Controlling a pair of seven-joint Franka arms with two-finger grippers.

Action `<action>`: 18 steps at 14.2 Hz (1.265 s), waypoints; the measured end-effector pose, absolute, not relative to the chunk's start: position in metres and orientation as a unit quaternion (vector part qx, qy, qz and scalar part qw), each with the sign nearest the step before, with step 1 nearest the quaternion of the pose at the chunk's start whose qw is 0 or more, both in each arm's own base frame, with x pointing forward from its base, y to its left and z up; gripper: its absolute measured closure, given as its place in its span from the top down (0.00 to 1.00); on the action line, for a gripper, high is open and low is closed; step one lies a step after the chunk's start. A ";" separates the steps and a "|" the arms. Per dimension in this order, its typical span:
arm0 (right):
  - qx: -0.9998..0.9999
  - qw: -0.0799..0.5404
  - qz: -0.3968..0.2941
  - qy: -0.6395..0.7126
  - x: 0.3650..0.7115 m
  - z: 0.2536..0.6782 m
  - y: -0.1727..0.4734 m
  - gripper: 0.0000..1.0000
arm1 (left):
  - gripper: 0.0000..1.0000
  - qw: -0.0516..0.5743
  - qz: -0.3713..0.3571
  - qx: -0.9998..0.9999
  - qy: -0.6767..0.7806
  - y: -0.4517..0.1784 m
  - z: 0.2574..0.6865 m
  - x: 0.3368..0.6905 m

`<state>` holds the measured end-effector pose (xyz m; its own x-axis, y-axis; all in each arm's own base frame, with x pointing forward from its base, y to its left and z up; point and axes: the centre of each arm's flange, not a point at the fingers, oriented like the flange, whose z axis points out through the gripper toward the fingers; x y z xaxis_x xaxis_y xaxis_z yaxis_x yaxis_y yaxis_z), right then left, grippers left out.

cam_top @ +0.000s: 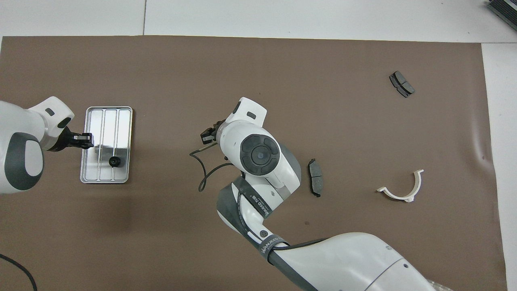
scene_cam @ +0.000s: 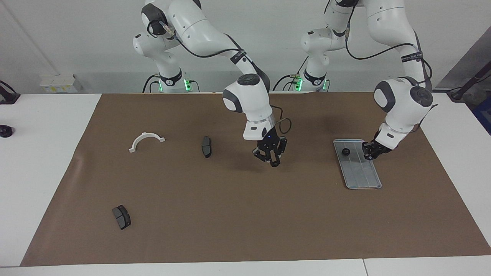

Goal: Pick bearing gear from pile to tray

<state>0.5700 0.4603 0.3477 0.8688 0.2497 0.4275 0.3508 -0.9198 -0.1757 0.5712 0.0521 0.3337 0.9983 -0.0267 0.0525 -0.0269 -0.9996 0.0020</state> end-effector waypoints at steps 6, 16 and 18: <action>-0.957 0.154 -0.199 -0.146 0.535 0.319 0.513 0.24 | 0.52 0.002 0.023 1.000 -0.016 0.047 0.320 0.553; -0.979 0.110 -0.170 -0.035 0.601 0.360 0.428 0.58 | 1.00 0.010 0.082 0.996 -0.044 -0.048 0.438 0.600; -0.983 0.090 -0.158 -0.015 0.616 0.412 0.382 0.58 | 1.00 0.025 0.098 0.995 0.009 -0.091 0.431 0.598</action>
<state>0.6160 0.3815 0.4124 0.9497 0.0015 0.3132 0.0582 -0.9834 -0.1719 0.5980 -0.0906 0.4308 0.9805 0.0228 0.1952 0.0131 -0.9986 0.0511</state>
